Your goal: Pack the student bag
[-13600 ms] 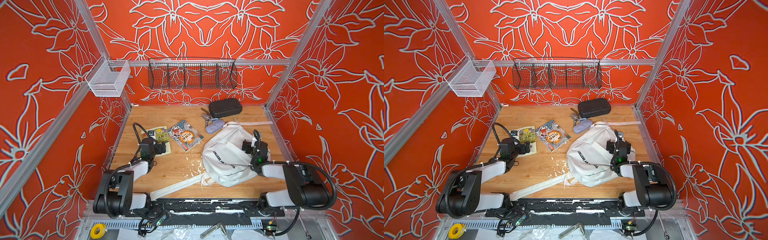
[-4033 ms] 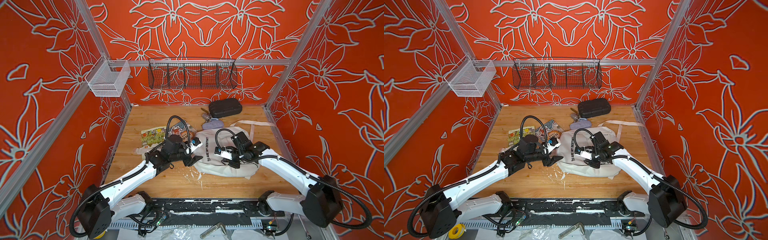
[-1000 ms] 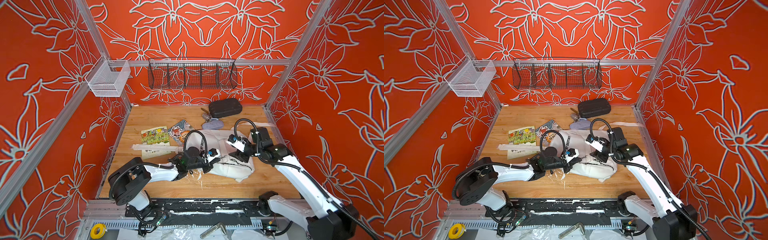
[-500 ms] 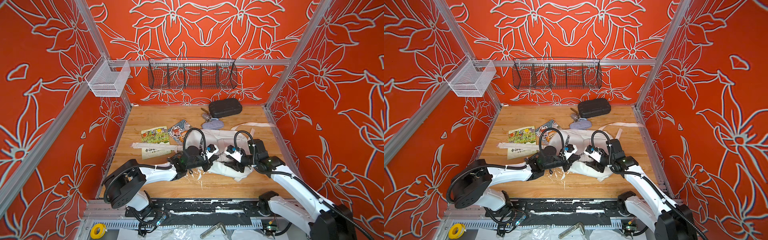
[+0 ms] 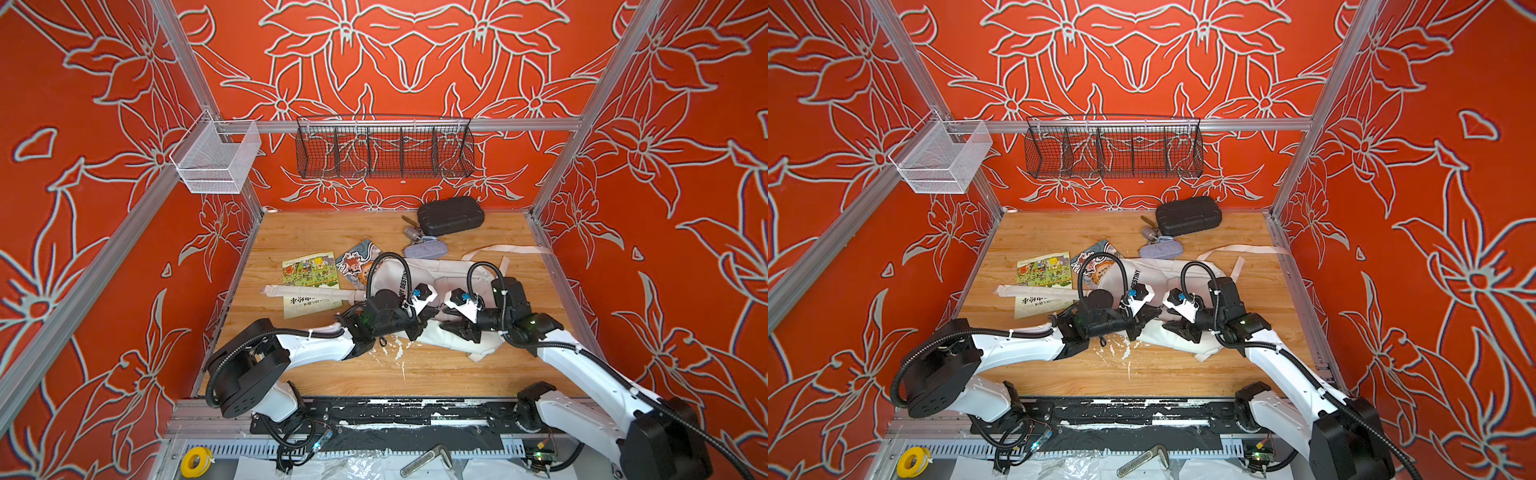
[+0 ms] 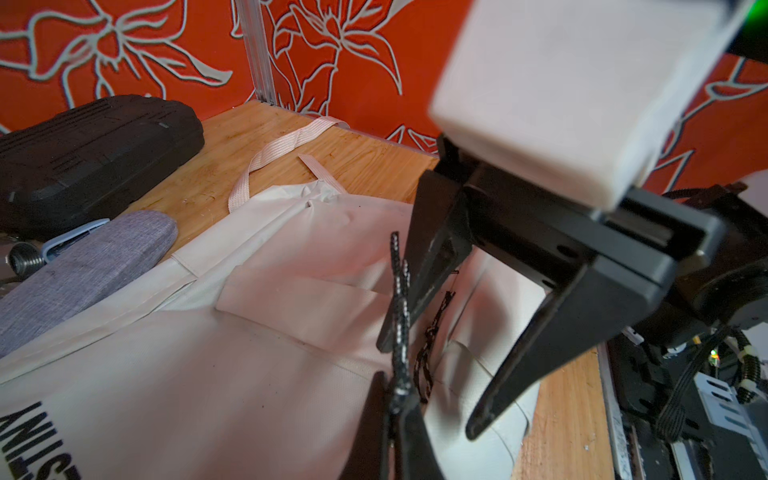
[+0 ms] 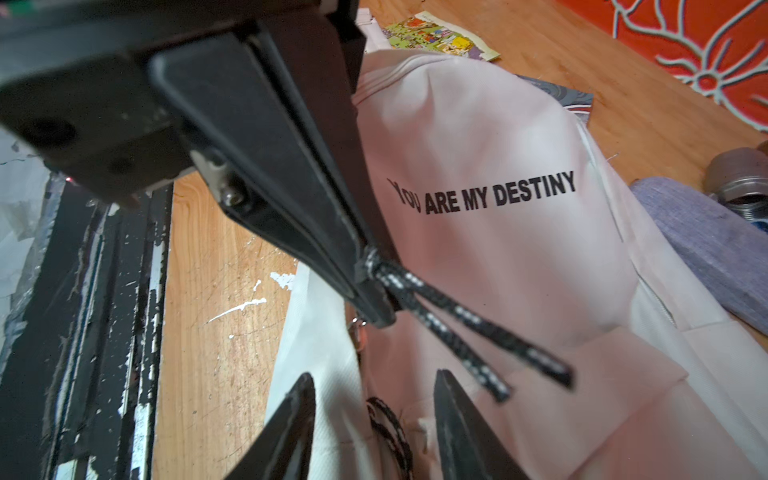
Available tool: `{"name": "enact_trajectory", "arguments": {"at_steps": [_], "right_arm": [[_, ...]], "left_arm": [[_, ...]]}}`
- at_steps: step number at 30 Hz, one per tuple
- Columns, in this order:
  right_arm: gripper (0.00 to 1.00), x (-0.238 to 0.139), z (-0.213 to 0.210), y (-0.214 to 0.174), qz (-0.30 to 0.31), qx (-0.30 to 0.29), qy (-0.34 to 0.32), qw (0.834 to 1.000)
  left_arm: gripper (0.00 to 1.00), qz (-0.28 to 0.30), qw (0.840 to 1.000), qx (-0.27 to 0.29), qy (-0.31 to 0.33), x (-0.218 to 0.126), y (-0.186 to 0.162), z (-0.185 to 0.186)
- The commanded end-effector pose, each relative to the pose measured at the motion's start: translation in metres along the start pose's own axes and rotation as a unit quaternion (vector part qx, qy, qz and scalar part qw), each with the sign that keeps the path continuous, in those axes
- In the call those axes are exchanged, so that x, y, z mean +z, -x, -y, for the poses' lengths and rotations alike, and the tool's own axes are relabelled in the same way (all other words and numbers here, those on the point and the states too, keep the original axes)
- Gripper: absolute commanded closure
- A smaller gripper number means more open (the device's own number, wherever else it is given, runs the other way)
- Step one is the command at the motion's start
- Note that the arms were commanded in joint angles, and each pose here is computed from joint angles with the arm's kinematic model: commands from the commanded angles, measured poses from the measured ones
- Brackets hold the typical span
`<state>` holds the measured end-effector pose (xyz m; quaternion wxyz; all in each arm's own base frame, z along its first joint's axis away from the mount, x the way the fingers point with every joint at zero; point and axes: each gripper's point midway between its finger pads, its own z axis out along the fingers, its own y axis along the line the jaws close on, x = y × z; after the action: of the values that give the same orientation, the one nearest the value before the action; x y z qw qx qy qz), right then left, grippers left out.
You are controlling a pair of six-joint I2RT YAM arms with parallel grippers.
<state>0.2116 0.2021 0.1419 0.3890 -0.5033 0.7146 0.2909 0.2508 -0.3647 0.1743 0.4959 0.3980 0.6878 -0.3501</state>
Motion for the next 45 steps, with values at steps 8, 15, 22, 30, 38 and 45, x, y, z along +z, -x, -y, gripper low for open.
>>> {"name": "enact_trajectory", "arguments": {"at_steps": [8,15,22,30,38,45], "right_arm": [[0.52,0.008,0.001,-0.002,-0.038,-0.018,0.008,0.999],[0.63,0.006,0.01,0.01,-0.017,-0.019,-0.019,0.999],[0.69,0.008,0.008,0.004,-0.026,-0.011,-0.016,0.999],[0.6,0.015,0.004,0.013,-0.015,-0.031,-0.006,0.999],[0.79,0.016,0.004,0.019,-0.006,-0.034,-0.006,0.999],[1.0,0.009,0.003,0.009,-0.035,-0.037,-0.02,0.998]], "left_arm": [[1.0,0.053,0.998,-0.021,-0.014,-0.007,0.049,0.003],[1.0,0.05,0.998,-0.03,-0.017,-0.007,0.049,0.004],[1.0,0.043,0.999,-0.025,-0.008,-0.009,0.049,0.002],[1.0,0.048,0.998,-0.036,-0.013,-0.007,0.052,0.003],[1.0,0.043,0.998,-0.039,-0.008,-0.007,0.048,0.001],[1.0,0.029,0.999,-0.038,0.025,-0.017,0.04,-0.013]]}}
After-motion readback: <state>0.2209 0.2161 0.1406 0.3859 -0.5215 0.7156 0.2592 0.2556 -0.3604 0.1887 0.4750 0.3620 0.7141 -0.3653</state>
